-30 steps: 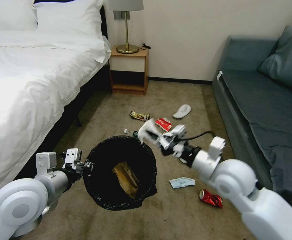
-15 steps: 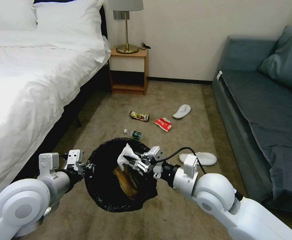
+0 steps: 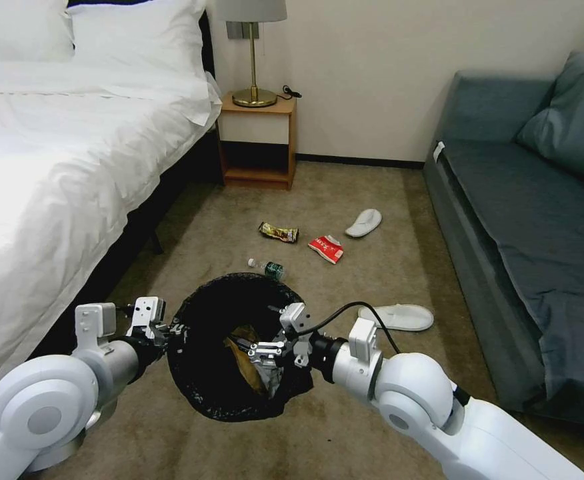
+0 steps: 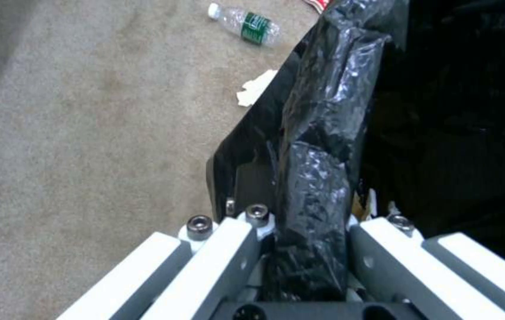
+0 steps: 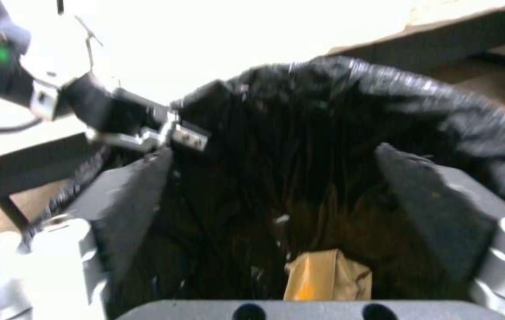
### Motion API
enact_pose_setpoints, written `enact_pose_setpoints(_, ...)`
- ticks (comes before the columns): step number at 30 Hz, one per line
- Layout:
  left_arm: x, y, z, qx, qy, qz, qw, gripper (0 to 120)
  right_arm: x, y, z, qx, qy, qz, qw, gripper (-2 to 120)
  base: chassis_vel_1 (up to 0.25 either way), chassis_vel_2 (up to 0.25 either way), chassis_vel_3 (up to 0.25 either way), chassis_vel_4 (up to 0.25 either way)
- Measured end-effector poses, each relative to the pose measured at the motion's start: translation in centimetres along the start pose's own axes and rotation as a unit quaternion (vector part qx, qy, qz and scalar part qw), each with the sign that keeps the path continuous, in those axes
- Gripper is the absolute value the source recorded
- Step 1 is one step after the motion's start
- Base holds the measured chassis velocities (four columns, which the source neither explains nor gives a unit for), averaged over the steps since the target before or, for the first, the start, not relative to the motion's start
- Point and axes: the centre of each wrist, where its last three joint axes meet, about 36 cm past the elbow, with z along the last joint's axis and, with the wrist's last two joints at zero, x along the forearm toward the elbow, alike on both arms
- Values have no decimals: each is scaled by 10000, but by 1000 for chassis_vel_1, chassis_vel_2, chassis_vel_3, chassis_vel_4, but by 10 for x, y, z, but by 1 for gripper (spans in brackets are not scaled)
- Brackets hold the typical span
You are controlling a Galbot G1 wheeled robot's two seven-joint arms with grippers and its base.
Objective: Pick up the trash bin, then pick up the garbage on the floor and place it into the trash bin.
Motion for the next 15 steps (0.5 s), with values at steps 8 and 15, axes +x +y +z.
enact_pose_setpoints(8,-1,1,0,7,-8,2,10000,2,8,-4,-17,52,-267,65,9996,100,0,0,0,0)
enact_pose_setpoints(15,-5,4,2,69,-4,-39,10000,2,44,-26,-75,74,-1083,605,9923,100,0,0,0,0)
